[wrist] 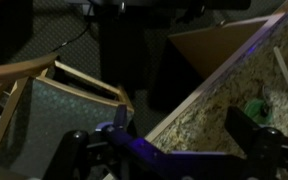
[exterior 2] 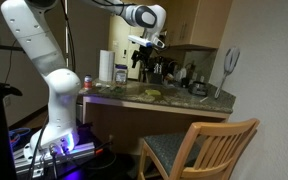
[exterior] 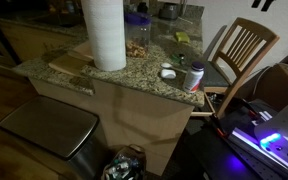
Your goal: Move the yellow sponge to the right of the clear jar
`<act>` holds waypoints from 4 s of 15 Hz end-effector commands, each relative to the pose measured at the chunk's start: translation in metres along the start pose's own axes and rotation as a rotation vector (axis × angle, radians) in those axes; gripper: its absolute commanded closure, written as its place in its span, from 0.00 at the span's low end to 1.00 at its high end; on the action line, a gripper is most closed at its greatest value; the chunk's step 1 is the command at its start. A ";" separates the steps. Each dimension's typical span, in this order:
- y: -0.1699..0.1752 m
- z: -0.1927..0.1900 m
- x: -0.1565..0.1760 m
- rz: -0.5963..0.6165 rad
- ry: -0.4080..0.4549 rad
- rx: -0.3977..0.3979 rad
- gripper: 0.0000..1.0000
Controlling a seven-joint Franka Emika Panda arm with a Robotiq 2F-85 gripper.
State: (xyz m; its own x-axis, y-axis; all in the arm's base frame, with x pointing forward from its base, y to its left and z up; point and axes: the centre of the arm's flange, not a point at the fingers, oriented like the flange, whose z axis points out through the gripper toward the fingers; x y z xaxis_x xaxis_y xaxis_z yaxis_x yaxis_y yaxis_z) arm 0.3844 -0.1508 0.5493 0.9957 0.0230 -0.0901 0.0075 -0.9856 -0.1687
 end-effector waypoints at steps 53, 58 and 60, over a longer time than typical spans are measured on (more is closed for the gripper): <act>-0.093 0.226 0.266 0.655 0.475 -0.051 0.37; -0.096 0.222 0.268 0.657 0.450 0.055 0.73; -0.097 0.223 0.270 0.654 0.450 0.090 0.88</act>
State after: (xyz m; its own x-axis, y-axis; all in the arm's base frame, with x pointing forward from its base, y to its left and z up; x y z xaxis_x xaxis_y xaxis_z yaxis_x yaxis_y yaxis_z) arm 0.6231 -0.0075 0.3414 0.7209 -0.6492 0.2428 -0.5923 -0.7589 -0.2706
